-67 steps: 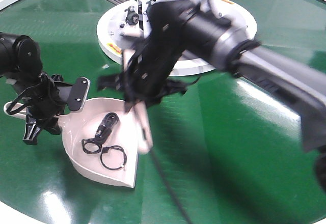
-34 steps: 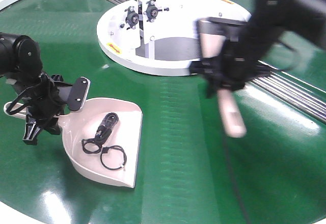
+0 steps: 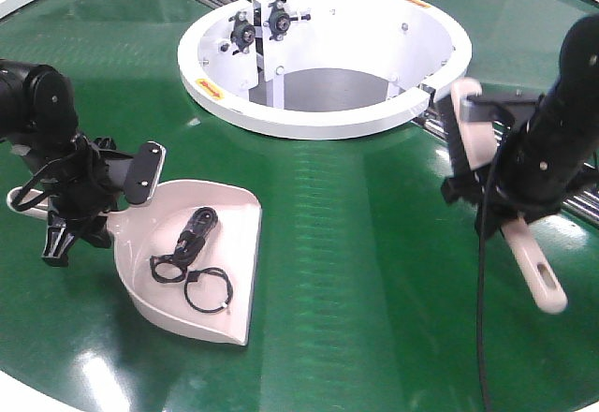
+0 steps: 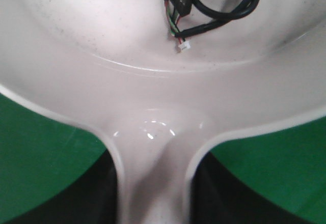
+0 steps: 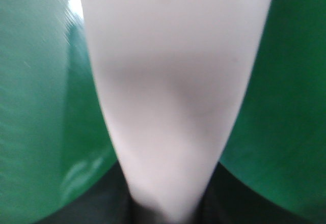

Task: Clean and inspect green conveyor with broom and dustpan
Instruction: 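Carry the brush back and lower it onto the conveyor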

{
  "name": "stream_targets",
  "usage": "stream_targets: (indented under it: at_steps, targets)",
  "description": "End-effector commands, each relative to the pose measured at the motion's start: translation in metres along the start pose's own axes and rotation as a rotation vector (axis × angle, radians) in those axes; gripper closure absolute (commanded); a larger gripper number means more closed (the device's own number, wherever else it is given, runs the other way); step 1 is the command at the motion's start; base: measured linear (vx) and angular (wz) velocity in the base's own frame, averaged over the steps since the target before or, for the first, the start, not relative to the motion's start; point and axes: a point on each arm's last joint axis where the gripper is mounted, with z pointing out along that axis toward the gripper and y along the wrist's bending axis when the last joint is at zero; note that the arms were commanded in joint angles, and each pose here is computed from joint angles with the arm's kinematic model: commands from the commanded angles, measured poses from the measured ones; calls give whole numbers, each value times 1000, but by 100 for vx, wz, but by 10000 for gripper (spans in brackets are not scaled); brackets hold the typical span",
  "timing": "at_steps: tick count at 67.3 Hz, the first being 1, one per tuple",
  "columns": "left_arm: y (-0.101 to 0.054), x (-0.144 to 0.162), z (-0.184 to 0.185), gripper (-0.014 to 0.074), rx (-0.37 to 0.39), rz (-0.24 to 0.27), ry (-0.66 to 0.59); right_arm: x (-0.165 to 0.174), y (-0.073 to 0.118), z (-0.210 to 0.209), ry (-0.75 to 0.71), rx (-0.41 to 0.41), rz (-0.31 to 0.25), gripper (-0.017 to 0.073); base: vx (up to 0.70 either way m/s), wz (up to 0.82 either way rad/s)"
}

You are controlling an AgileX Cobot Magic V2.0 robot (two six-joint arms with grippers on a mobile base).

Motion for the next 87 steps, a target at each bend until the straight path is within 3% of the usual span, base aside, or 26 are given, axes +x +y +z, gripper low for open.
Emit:
stream_targets:
  at_steps: [1, 25, 45, 59, 76, 87]
  targets:
    - [0, -5, -23, 601, -52, 18, -16, 5, -2, -6, -69, 5, 0, 561, 0, 0]
    - [0, -5, -23, 601, -52, 18, -16, 23, -5, 48, 117, 15, -6, 561, 0, 0]
    - [0, -10, -23, 601, -52, -3, -67, 22, -6, 63, 182, 7, -47, 554, 0, 0]
    - [-1, -12, -23, 601, -50, -12, -85, 23, -7, 73, 253, 6, -46, 540, 0, 0]
    - [1, -15, -24, 596, -63, -33, -119, 22, -7, 75, 249, 7, -45, 453, 0, 0]
    - [-2, -9, -23, 543, -34, -19, -58, 22, -8, 75, 248, 17, -50, 323, 0, 0]
